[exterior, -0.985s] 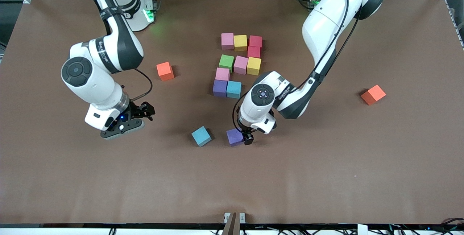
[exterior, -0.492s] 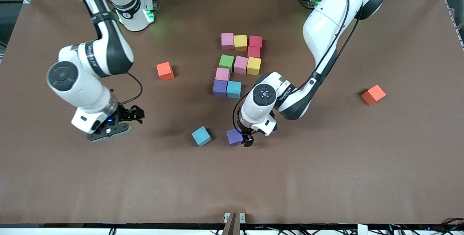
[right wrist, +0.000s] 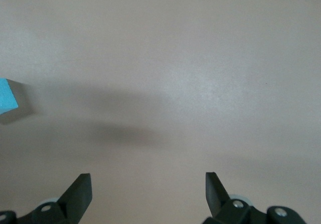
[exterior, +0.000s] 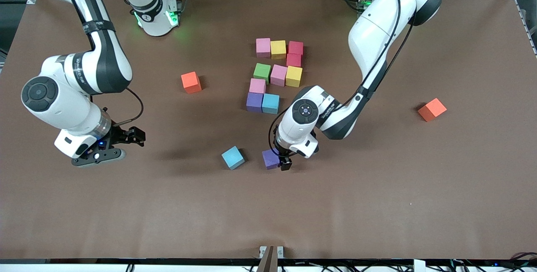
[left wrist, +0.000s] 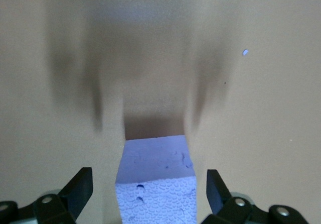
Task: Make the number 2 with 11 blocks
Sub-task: 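Lift the lavender cube with the left gripper while the right gripper withdraws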
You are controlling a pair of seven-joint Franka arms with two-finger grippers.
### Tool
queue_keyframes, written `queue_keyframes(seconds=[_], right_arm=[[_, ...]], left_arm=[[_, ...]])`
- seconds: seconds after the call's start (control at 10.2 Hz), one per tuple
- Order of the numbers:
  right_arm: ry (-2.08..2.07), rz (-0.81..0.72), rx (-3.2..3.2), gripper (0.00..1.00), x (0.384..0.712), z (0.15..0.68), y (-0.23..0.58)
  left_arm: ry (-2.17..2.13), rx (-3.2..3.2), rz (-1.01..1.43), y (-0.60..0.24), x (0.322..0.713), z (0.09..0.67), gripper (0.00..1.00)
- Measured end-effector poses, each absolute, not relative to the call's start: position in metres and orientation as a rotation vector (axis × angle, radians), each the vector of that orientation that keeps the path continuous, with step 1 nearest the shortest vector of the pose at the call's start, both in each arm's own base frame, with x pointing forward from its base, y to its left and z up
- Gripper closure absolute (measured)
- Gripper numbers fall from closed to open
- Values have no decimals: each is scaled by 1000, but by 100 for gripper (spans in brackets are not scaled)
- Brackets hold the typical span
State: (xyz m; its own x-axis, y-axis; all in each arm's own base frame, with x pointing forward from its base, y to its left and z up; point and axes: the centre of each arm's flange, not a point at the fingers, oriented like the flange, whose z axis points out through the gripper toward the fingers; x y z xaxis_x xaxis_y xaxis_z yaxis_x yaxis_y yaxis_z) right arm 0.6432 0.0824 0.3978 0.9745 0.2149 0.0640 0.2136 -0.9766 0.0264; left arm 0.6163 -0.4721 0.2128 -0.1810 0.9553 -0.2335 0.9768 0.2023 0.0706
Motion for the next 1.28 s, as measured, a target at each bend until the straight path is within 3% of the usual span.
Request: queue_keyframes(seconds=[0.59, 0.69, 0.89, 1.28], right_arm=[[335, 90, 3102, 0, 641, 392, 81], [337, 83, 3100, 0, 641, 388, 81], [340, 78, 3098, 0, 641, 386, 81], [335, 87, 3093, 0, 641, 390, 77]], left_arm=[[2208, 1891, -144, -487, 604, 202, 0], [2198, 1902, -141, -486, 605, 201, 9], [2181, 1919, -137, -486, 606, 202, 38], [2193, 1913, -126, -477, 614, 211, 40]])
